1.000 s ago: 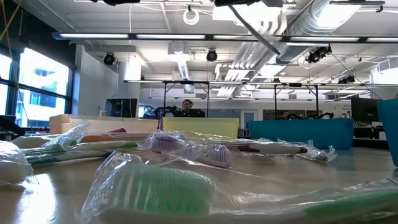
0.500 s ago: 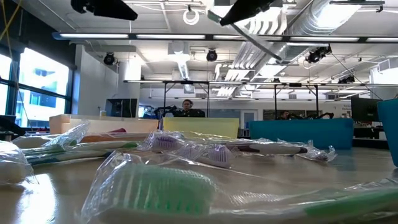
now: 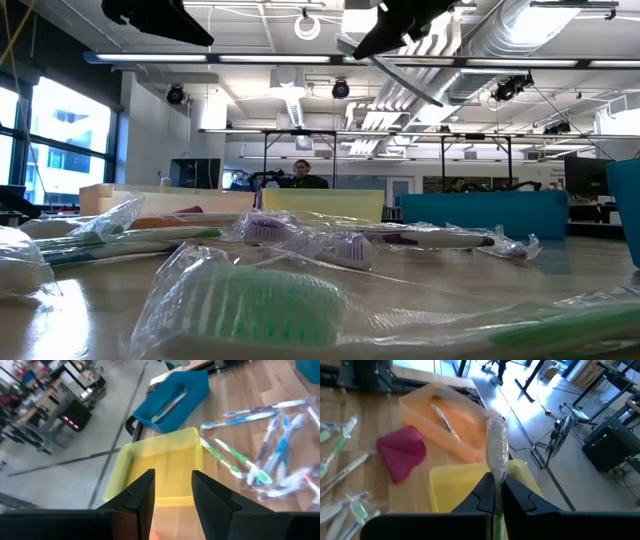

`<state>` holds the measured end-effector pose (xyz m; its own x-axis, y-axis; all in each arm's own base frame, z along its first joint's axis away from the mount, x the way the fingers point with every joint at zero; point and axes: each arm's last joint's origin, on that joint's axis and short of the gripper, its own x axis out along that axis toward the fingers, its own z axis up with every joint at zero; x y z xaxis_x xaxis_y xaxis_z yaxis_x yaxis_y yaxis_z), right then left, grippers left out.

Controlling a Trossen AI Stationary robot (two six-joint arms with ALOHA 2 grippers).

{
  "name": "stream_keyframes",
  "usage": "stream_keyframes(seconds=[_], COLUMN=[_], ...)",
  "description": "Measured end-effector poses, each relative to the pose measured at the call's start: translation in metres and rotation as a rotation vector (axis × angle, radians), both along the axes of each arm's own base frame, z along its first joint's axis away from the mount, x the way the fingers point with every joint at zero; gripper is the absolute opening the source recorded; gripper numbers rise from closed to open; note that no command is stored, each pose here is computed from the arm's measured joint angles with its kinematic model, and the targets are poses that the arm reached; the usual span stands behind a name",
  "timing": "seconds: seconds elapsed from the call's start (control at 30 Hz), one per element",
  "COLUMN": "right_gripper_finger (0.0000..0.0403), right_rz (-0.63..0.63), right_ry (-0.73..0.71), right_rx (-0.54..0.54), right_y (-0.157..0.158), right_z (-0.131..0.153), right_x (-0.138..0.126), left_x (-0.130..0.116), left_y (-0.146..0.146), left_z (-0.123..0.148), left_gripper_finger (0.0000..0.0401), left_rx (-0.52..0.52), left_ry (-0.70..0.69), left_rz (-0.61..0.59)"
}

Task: Pick & Place Toothbrushes
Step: Put the green toothbrush into the yellow bin

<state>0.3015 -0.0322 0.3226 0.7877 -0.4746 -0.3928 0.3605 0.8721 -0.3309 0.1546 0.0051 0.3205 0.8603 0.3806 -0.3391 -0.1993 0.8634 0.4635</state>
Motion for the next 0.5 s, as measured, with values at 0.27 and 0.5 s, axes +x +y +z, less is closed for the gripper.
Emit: stream_keyframes(seconds=[0.27, 0.5], right_gripper_finger=[0.0007, 0.0007], right_rz=[-0.006, 0.128], right_ry=[-0.045, -0.144], right_rx=[0.011, 0.095], right_y=[0.0, -0.001], right_z=[0.003, 0.006], right_x=[0.002, 0.006], left_x=[0.001, 0.01], left_y=[0.0, 0.001], left_z=[0.0, -0.004], left_gripper_finger=[0.0124, 0.0124], left_rx=[-0.037, 0.005], left_ry=[-0.019, 0.011], left_rz=[0.005, 0.041])
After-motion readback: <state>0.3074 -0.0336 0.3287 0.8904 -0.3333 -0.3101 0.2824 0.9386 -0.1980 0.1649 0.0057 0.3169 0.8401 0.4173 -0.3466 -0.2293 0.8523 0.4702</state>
